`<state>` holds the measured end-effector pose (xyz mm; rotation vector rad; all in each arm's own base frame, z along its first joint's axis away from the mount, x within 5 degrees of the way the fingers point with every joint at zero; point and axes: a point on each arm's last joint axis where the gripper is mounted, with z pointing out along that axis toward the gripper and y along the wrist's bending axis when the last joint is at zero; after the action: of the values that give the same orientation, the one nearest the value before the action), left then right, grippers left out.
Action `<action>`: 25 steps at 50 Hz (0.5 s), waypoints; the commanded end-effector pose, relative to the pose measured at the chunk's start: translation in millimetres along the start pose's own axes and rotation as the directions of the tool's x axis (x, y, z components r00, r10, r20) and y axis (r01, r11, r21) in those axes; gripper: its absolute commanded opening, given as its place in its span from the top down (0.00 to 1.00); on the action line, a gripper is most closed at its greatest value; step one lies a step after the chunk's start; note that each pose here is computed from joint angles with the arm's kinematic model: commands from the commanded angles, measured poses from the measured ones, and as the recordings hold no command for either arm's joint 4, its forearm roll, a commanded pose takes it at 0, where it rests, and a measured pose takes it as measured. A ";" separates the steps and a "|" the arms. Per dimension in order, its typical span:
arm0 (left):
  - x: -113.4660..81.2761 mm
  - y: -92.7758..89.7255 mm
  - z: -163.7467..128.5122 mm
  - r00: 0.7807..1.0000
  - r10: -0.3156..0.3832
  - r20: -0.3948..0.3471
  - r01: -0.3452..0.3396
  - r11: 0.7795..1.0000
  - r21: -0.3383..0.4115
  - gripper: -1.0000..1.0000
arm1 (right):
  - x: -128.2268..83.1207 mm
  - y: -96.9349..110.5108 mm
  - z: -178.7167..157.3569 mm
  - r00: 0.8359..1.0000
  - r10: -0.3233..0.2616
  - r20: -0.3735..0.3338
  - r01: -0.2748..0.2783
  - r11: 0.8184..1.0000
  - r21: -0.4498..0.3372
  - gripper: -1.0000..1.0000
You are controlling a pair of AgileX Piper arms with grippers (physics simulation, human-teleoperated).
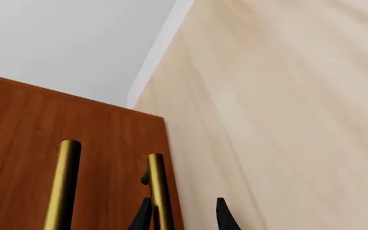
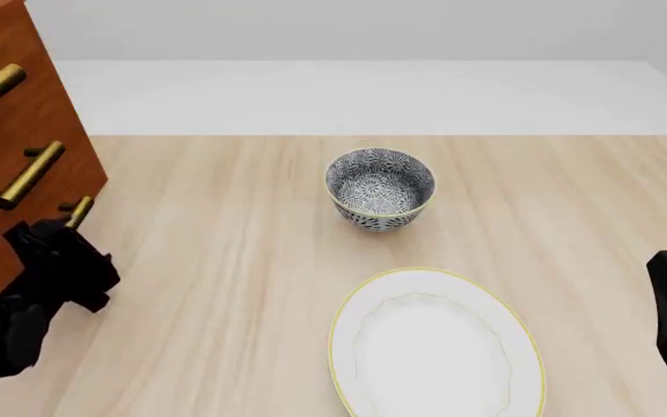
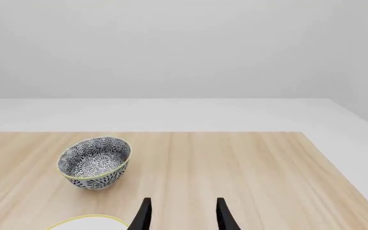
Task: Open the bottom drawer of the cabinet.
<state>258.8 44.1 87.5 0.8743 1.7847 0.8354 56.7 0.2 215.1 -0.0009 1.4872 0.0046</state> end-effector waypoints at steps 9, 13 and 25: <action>16.9 -5.1 8.2 0.998 -0.005 -0.057 0.006 1.000 0.015 0.00 | 0.0 0.0 0.0 1.000 0.000 0.000 0.000 1.000 0.000 0.00; 18.8 -5.5 8.4 0.998 -0.005 -0.064 0.006 1.000 0.017 0.00 | 0.0 0.0 0.0 1.000 0.000 0.000 0.000 1.000 0.000 0.00; 23.7 -10.7 15.1 0.997 0.012 -0.077 -0.010 0.999 0.031 0.00 | 0.0 0.0 0.0 1.000 0.000 0.000 0.000 1.000 0.000 0.00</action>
<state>266.3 51.6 85.4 0.8643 1.7814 0.8587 56.7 0.2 215.1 -0.0010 1.4872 0.0046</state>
